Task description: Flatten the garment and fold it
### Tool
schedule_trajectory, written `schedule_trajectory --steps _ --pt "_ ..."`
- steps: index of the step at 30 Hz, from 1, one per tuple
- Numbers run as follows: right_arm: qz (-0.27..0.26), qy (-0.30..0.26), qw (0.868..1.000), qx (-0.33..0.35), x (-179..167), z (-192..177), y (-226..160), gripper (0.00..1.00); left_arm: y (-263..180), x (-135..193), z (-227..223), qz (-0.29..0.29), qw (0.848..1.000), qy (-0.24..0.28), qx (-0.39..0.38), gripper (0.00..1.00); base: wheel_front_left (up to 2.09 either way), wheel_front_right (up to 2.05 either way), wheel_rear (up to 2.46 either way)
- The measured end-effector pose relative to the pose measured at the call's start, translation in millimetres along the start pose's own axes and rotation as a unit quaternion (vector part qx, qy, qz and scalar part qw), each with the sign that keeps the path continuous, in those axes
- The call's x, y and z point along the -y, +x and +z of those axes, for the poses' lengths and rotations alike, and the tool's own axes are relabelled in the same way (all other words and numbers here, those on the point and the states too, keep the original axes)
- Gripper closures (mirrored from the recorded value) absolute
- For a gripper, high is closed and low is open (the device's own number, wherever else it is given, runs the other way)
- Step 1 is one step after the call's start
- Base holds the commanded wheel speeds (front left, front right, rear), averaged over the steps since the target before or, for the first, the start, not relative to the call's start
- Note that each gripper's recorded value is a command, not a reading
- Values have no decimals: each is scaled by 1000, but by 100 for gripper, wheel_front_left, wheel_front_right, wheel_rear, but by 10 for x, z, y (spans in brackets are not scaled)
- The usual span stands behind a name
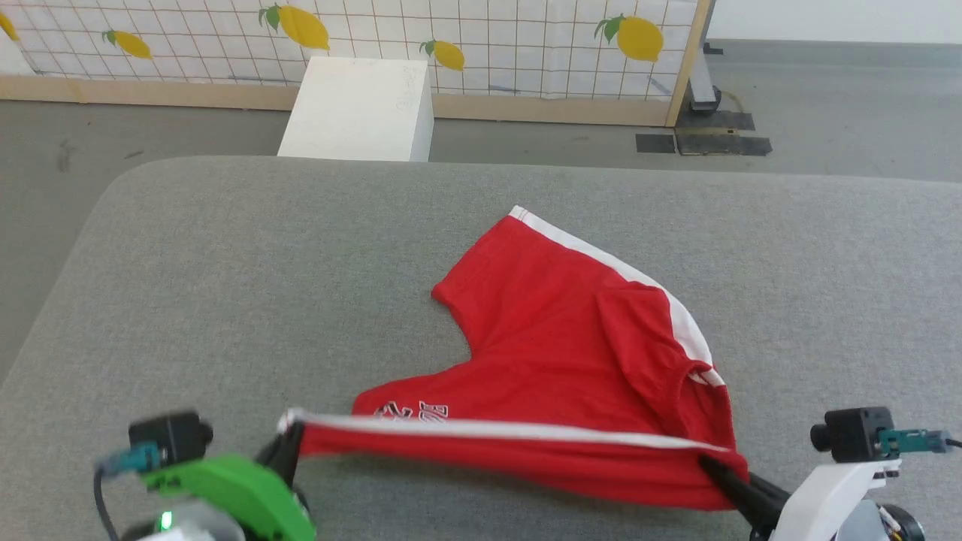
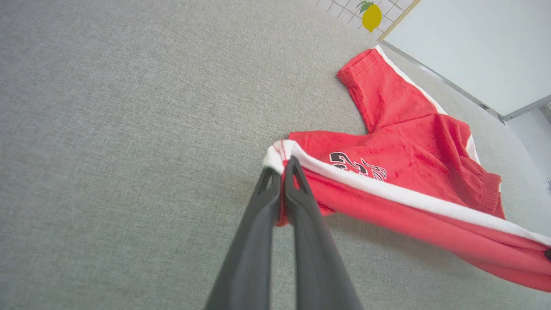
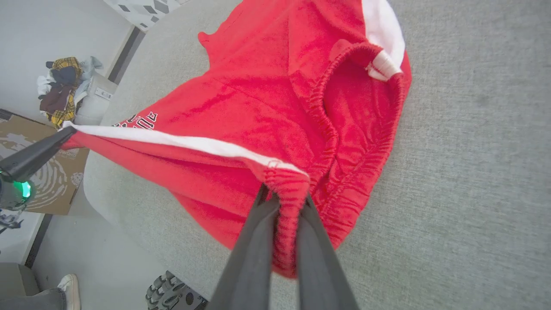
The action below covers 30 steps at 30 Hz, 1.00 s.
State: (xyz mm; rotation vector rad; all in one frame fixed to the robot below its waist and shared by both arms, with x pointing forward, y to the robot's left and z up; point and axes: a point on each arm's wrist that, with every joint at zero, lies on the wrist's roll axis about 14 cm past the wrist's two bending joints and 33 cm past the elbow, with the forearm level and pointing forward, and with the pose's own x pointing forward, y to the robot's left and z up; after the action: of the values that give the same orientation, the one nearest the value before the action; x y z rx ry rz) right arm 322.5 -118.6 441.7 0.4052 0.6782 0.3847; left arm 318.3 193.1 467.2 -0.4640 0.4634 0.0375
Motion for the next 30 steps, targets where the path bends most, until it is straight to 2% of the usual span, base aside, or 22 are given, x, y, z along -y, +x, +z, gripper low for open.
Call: schedule_trajectory --steps 8,14,21,30 --pt "-31 15 997 64 137 421 136 100 621 590 689 -84 990 87 75 100 0 0 0" --pt "-55 37 995 74 328 518 319 100 1282 997 837 -128 979 143 74 100 0 0 0" --pt "-87 66 992 66 602 434 460 100 1949 1350 641 -164 968 185 37 100 0 0 0" --pt "-117 88 988 46 863 301 555 100 2571 1585 203 -191 956 220 -32 100 0 0 0"
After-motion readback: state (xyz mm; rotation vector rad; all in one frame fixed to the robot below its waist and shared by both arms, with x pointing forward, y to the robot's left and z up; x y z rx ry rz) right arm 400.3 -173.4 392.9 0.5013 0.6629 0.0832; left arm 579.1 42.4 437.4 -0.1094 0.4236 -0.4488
